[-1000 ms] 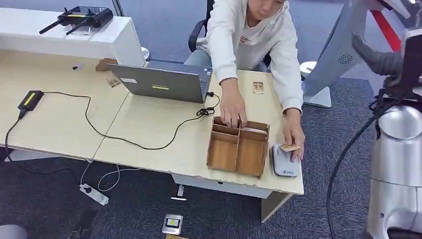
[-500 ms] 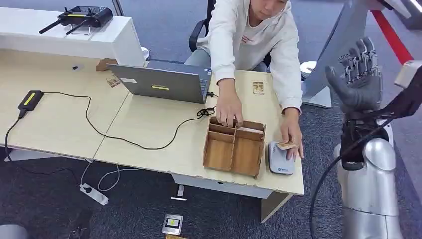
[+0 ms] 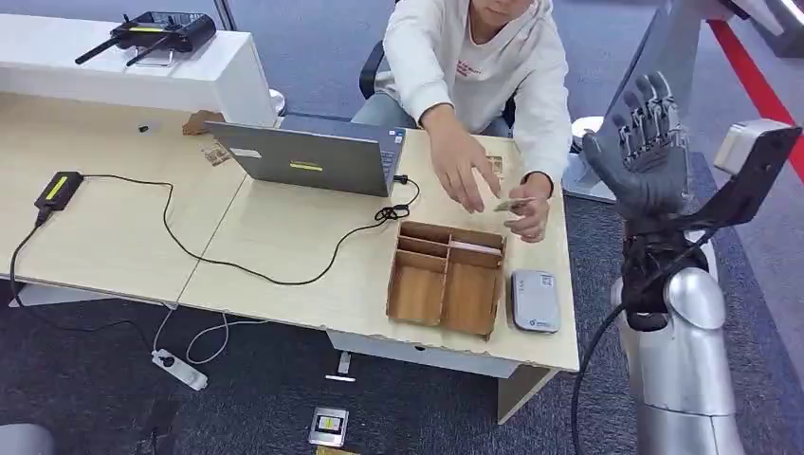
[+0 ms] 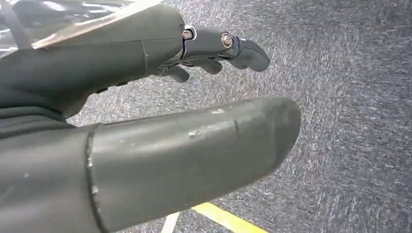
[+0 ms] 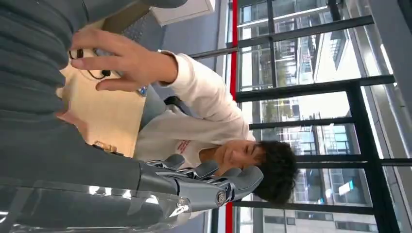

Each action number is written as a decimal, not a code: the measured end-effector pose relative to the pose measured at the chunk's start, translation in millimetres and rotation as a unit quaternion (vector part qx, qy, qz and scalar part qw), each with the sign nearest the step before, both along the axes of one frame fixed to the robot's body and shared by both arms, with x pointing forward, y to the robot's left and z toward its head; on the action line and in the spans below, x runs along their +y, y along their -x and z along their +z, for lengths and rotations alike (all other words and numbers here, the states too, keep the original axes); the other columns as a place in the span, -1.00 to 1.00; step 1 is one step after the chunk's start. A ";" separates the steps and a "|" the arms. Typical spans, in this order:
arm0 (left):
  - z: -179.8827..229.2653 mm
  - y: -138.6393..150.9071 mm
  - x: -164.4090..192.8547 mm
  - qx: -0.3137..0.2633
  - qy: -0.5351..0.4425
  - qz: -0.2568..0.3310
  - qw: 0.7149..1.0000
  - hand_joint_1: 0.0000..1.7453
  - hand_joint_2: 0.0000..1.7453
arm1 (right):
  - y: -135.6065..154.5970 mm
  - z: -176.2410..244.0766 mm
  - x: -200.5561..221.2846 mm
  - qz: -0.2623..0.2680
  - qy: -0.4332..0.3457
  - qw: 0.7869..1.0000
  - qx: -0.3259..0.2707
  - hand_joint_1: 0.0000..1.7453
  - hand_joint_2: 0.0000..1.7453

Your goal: Pass the card to the sensor for recognition and then transmit it.

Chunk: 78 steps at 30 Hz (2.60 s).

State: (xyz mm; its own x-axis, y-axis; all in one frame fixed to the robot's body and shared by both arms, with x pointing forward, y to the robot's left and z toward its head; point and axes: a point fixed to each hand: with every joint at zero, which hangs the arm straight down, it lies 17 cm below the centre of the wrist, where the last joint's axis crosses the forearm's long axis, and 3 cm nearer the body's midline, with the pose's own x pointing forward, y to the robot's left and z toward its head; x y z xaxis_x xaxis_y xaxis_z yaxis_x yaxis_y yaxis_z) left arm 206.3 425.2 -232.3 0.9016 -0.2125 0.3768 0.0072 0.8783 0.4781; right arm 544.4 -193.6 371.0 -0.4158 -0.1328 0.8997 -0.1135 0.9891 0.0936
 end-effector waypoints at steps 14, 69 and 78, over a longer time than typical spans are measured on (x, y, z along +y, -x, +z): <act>9.6 4.3 44.2 -0.039 0.017 0.116 0.992 -1.00 -1.00 | 5.0 7.0 14.0 0.023 -0.009 1.000 -0.008 -1.00 1.00; 7.8 14.7 52.5 0.023 -0.091 -0.149 0.984 -1.00 -1.00 | 16.7 30.7 -26.5 -0.055 -0.016 0.997 -0.057 -1.00 1.00; -1.1 16.4 16.7 0.008 -0.062 -0.144 0.988 -1.00 -1.00 | 23.2 65.2 -24.0 -0.051 -0.048 0.996 -0.059 -1.00 1.00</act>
